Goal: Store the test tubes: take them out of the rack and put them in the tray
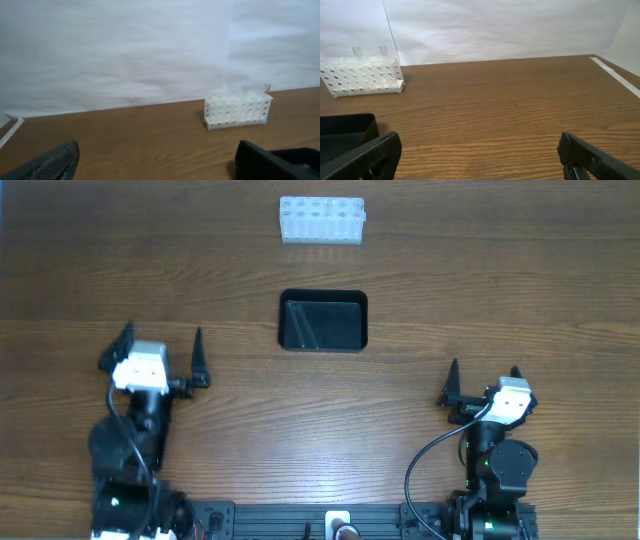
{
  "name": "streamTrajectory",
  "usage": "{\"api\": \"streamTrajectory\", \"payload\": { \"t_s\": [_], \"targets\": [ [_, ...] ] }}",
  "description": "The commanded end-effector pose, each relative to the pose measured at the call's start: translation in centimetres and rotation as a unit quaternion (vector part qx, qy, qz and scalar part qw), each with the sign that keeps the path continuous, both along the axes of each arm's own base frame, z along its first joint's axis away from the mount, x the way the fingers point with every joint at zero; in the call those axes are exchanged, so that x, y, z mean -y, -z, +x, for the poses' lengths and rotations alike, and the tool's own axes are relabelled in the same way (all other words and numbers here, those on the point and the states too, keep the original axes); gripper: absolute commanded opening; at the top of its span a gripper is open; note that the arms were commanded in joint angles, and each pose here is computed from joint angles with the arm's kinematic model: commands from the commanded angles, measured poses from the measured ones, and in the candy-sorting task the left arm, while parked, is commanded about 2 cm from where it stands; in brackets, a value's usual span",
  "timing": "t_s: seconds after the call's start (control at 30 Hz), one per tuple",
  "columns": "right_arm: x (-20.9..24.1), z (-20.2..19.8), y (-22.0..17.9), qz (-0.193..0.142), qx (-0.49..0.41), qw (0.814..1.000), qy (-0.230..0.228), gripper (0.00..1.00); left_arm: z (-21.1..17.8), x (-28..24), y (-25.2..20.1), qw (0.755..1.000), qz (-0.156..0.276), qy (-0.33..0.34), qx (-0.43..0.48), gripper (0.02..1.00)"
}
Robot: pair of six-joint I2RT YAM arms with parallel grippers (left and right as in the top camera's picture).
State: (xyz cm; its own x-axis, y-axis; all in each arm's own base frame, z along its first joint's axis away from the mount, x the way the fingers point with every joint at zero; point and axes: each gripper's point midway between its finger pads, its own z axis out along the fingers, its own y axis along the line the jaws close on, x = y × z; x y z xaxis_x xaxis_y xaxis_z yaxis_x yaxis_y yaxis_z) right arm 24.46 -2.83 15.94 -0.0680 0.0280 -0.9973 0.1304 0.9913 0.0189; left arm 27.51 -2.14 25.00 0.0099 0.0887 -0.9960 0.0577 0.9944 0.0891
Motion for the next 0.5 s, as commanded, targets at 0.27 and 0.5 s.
{"api": "streamTrajectory", "payload": {
  "t_s": [0.27, 0.5],
  "targets": [
    [0.1, 0.0, 0.2, -0.001, 0.000, 1.000, 0.001, 0.991, -2.4, 0.3, 6.7, 1.000, 0.003, 0.018, 0.010, 1.000],
    [0.1, 0.0, 0.2, -0.001, 0.000, 1.000, 0.001, 0.993, -2.9, 0.3, 10.0, 0.998, 0.006, 0.026, -0.053, 1.000]
  ]
}}
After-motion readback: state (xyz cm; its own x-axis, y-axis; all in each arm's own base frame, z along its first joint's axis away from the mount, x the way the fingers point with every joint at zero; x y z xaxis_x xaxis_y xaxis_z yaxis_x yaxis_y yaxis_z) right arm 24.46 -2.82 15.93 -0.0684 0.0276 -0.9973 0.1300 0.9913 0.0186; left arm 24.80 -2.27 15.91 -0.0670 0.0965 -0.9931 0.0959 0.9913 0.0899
